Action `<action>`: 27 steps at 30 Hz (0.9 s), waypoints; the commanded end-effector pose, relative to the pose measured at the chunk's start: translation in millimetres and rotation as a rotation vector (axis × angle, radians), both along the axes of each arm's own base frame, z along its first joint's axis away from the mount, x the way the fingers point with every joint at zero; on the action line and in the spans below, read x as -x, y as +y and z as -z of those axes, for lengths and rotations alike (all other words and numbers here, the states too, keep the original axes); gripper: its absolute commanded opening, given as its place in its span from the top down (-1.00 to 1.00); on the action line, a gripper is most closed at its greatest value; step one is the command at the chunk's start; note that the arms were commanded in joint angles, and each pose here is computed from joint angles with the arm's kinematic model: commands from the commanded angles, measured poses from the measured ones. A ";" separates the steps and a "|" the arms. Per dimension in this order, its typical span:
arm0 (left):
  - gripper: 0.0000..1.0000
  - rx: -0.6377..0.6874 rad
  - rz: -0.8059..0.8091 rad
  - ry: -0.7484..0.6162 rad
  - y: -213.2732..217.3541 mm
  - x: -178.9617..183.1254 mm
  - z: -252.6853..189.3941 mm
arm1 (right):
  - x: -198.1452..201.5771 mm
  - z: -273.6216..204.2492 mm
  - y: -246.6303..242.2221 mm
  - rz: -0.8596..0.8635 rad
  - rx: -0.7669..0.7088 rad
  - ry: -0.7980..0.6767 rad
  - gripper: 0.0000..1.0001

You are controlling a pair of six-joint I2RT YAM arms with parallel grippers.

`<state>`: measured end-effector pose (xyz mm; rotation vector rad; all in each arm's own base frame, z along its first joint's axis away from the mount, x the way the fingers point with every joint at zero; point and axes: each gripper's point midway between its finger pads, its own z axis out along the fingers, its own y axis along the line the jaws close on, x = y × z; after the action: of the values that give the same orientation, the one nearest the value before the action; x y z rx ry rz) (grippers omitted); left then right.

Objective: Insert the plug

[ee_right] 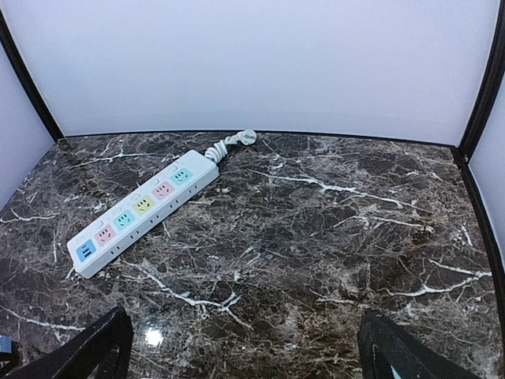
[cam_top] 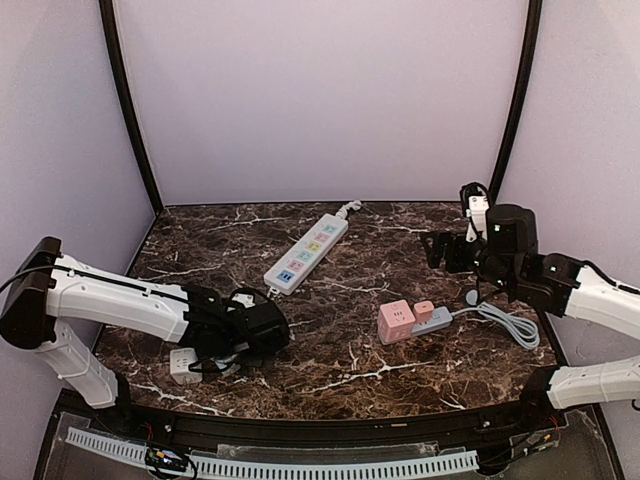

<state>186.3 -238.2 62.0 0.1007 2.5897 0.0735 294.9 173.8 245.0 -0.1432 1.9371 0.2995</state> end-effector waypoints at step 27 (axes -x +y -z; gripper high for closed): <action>-0.33 -0.007 -0.282 0.039 41.7 23.2 48.2 | 11.5 -17.7 3.6 -0.061 -0.071 -0.035 -0.97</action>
<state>162.5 -197.0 22.6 -0.2584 2.6401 0.1951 281.7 175.9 262.7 -0.1587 1.9004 0.3963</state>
